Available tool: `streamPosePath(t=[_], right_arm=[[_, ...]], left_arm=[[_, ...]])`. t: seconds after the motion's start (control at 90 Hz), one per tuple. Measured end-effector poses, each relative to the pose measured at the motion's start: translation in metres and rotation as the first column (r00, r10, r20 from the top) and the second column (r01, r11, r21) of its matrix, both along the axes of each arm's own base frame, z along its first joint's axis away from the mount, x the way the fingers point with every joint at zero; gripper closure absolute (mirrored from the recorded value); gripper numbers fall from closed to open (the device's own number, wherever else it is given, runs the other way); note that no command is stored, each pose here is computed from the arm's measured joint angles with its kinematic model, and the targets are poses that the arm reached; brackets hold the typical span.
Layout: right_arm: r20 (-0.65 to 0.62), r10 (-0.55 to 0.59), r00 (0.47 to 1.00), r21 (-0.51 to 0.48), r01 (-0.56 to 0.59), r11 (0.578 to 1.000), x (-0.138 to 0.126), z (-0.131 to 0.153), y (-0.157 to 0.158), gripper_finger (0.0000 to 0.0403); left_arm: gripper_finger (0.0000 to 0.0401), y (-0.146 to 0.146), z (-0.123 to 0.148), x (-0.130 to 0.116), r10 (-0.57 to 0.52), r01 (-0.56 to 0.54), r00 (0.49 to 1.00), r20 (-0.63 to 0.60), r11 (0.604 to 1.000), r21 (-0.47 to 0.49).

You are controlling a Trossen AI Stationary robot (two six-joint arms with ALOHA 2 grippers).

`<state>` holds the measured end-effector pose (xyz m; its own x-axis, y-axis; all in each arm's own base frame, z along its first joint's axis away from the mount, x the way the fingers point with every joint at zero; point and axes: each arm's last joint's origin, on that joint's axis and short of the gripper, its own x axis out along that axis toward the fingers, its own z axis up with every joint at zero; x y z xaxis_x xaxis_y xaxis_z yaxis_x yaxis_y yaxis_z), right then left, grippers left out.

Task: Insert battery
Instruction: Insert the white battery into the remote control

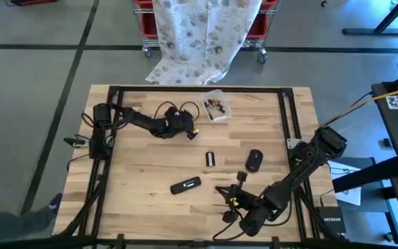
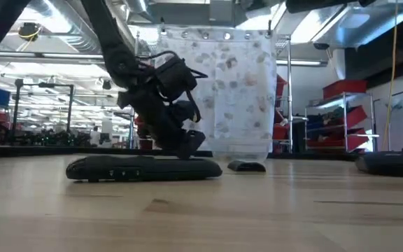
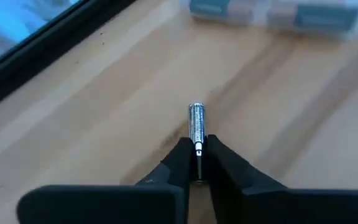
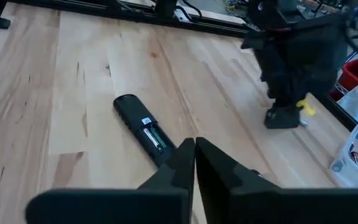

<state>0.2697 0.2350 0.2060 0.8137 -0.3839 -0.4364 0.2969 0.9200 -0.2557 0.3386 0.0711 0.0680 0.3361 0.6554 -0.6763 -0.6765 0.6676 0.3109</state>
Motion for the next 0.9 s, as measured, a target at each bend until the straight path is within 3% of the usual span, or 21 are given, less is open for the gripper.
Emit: streamPosePath(t=[0.144,0.444,0.689,0.9], right_arm=[[-0.006,0.005,1.000,-0.009,-0.005,1.000,0.000,0.000,0.000,0.0403],[-0.022,0.023,1.000,-0.042,-0.023,0.999,0.000,0.000,0.000,0.0403],[-0.023,0.025,0.999,-0.046,-0.026,0.999,0.000,0.000,0.000,0.0403],[-0.006,0.025,1.000,-0.029,-0.025,0.999,0.001,0.001,0.001,0.0403]], left_arm=[[0.0387,-0.039,0.005,-0.008,-0.001,0.007,0.997,-0.078,0.997,0.076],[0.0389,-0.112,0.035,-0.044,-0.038,0.046,0.989,-0.144,0.998,0.051],[0.0389,-0.174,0.038,-0.064,-0.170,0.174,0.982,-0.079,0.984,0.041],[0.0389,-0.217,0.043,-0.084,-0.220,0.205,0.971,0.093,0.967,0.149]])
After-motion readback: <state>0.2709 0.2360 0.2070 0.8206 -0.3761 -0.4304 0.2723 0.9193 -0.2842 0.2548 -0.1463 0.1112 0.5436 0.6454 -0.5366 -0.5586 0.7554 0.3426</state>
